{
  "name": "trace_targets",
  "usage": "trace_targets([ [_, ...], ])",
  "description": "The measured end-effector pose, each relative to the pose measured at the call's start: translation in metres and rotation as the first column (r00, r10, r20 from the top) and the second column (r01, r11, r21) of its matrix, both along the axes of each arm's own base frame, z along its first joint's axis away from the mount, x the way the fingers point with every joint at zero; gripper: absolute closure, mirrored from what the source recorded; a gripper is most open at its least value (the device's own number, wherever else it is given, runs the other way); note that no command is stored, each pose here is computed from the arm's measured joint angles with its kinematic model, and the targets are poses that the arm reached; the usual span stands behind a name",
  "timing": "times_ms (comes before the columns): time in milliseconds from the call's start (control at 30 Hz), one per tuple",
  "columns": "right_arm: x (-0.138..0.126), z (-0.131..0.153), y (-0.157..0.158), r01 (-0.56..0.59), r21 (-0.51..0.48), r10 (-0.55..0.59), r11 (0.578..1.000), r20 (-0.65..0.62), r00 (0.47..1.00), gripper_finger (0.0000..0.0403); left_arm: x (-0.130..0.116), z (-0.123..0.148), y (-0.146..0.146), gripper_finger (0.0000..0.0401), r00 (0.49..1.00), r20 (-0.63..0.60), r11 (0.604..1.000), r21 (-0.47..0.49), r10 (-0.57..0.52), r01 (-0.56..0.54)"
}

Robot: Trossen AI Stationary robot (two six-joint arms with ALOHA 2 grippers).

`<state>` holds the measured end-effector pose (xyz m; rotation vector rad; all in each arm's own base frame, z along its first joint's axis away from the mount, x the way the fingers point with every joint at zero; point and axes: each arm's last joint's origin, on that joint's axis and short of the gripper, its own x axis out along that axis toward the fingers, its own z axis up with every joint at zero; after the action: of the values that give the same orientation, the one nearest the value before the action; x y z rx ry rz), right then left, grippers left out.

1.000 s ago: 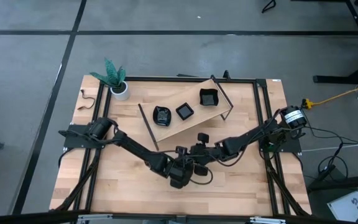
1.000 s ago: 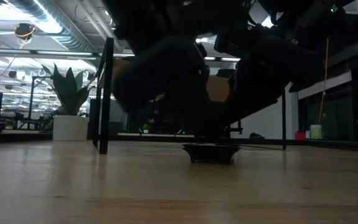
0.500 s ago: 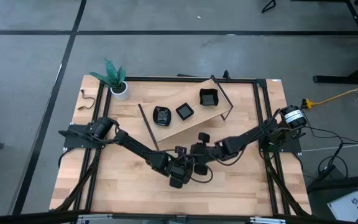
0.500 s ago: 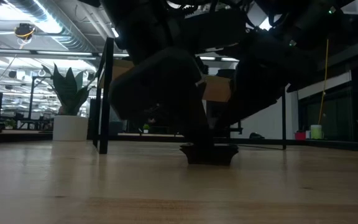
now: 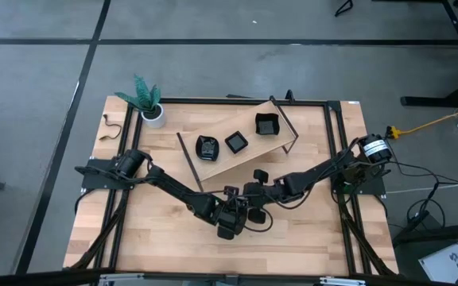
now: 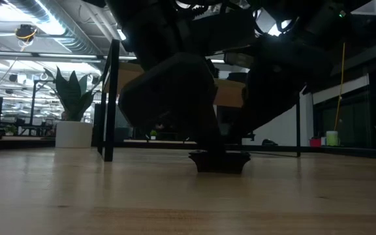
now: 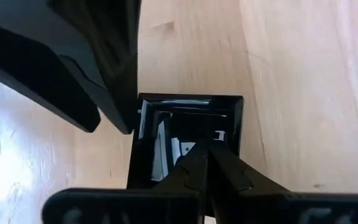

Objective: Pick & Place Mini shaped plates
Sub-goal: Stack the black square plate on top of the black square plate on the shelf

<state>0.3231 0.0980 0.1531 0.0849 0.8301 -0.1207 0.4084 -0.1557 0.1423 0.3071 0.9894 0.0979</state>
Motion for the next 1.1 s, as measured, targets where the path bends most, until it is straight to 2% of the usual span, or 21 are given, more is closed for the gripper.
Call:
trace_targets([
  [333, 0.005, -0.019, -0.003, -0.016, 0.058, 0.019, 0.998, -0.061, 0.998, 0.0290, 0.000, -0.005, -0.002, 0.0399, 1.000, -0.009, 1.000, 0.002, 0.002, -0.002],
  [600, 0.007, -0.020, -0.006, -0.031, 0.063, 0.035, 0.998, -0.062, 0.997, 0.0294, 0.000, -0.007, -0.003, 0.0399, 1.000, -0.007, 1.000, 0.012, 0.008, -0.008],
  [700, 0.007, -0.020, -0.006, -0.035, 0.061, 0.039, 0.998, -0.062, 0.997, 0.0313, 0.000, -0.007, -0.003, 0.0399, 1.000, -0.008, 1.000, 0.012, 0.008, -0.008],
  [933, 0.007, -0.020, -0.006, -0.044, 0.059, 0.048, 0.997, -0.060, 0.997, 0.0385, 0.000, -0.007, -0.002, 0.0399, 1.000, -0.011, 1.000, 0.014, 0.008, -0.008],
  [1100, 0.007, -0.019, -0.005, -0.053, 0.055, 0.056, 0.997, -0.055, 0.997, 0.0388, -0.001, -0.007, -0.004, 0.0399, 1.000, -0.012, 1.000, 0.017, 0.004, -0.003],
])
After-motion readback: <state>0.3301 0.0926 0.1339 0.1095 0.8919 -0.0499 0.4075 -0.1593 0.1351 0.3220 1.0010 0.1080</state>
